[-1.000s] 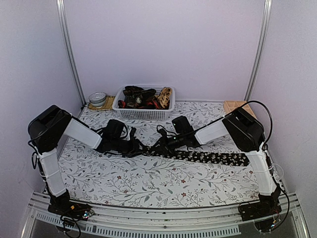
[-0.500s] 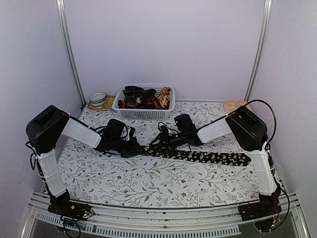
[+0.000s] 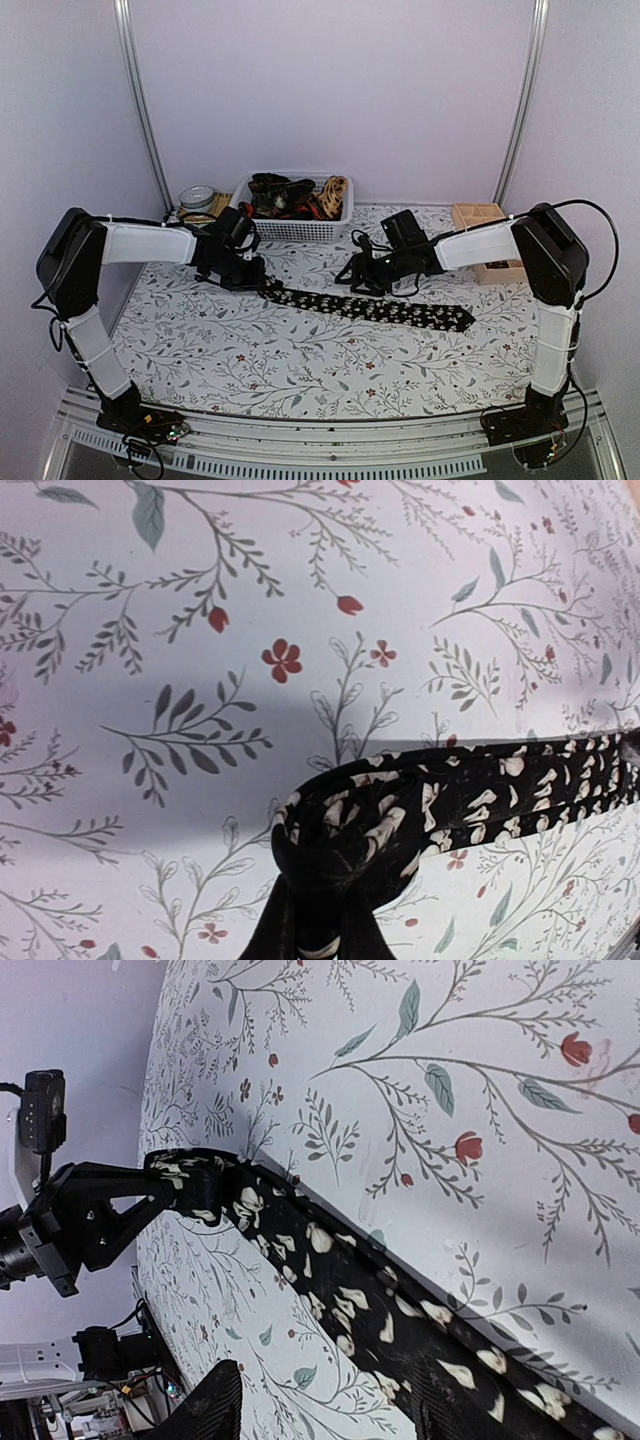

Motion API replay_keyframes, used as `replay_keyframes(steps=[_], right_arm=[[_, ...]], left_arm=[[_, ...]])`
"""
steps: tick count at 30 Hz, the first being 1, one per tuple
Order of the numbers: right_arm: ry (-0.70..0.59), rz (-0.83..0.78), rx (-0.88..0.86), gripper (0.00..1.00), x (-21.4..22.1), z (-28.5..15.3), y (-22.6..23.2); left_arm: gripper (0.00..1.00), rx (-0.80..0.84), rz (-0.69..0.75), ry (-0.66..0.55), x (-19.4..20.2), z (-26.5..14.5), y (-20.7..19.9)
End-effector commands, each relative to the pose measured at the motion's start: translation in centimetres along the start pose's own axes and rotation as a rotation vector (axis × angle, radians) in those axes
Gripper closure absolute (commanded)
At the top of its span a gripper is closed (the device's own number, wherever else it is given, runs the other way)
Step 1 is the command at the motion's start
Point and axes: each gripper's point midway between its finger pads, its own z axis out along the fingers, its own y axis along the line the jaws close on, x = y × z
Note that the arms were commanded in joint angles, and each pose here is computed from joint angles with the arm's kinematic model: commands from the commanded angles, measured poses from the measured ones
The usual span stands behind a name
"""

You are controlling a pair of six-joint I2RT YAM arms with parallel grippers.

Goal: Roll the ties
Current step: Roll the tie at the center of the board.

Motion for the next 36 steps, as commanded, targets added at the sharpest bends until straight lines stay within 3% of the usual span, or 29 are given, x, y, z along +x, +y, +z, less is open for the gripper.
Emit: replay_keyframes(steps=[1,14,30,36], right_arm=[[-0.07,-0.09,0.041,0.42,-0.4,-3.7,1.6],[-0.063,-0.115,0.192,0.42,0.6,-3.0,-3.0],[-0.058,-0.11,0.221,0.41,1.0,-2.7,-4.1],[-0.046,-0.099,0.203,0.41,1.2,-2.2,-4.1]], left_arm=[[1.0,-0.202,0.112,0.059,0.8,-1.1,2.6],[1.0,-0.386,0.269,0.146,0.2,-0.7,3.6],[1.0,-0.725,0.455,0.134,-0.1,-0.3,2.4],[1.0,-0.765,0.478,0.104,0.1,-0.2,1.2]])
